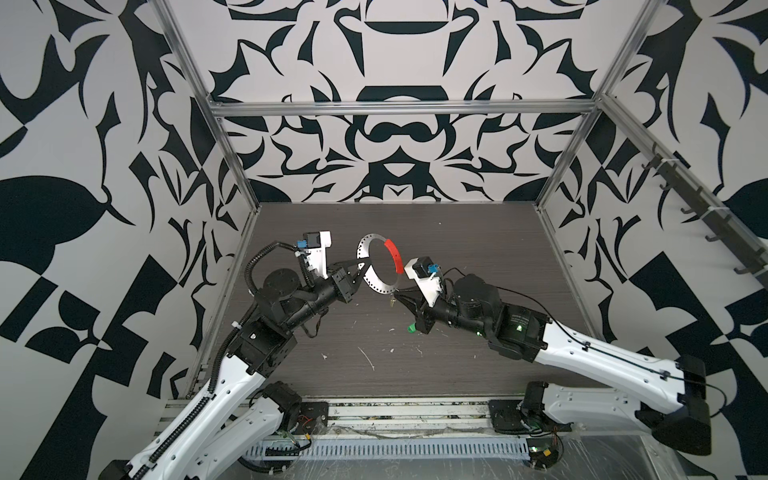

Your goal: Remove the keys from the keyring

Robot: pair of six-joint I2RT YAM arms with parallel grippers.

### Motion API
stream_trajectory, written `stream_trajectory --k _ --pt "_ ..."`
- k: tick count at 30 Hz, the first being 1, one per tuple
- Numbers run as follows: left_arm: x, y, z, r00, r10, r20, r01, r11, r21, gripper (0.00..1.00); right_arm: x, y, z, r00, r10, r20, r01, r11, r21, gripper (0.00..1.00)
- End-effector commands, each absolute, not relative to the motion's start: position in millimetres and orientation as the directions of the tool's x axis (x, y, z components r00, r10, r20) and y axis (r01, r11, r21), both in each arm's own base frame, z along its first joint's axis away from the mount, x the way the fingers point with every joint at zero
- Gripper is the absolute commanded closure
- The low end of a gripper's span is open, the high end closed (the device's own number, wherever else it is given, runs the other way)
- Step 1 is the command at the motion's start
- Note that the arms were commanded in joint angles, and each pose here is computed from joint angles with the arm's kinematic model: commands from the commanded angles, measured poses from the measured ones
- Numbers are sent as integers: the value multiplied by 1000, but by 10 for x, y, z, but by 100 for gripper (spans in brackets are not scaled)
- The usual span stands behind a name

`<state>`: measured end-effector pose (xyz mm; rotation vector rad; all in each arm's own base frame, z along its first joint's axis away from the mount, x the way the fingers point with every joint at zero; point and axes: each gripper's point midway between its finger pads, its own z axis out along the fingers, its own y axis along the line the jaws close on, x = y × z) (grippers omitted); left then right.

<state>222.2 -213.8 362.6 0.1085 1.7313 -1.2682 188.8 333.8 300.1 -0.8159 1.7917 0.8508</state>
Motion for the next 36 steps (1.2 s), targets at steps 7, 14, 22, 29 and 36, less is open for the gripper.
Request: stream_trajectory --k 7,14,22,29,36 --pt "2230 -2065 3697 -522 -474 -710 544 456 -704 86 1879 3232 3398 -238 -94 -967 -828 540 151 100" --pt "2219 -2049 3691 -527 -476 -704 535 458 -710 87 1849 3285 3415 -228 -144 -963 -848 515 124 100" --pt "2218 -2067 3709 -528 -442 -725 542 482 -688 99 1883 3364 3406 -224 -209 -952 -855 511 88 100" --pt "2220 -2023 3689 -527 -431 -733 524 514 -679 100 1889 3355 3426 -199 -219 -955 -853 518 59 100" --pt "2208 -1939 3688 -503 -438 -745 512 544 -665 100 1896 3280 3445 -196 -222 -955 -842 537 48 100"
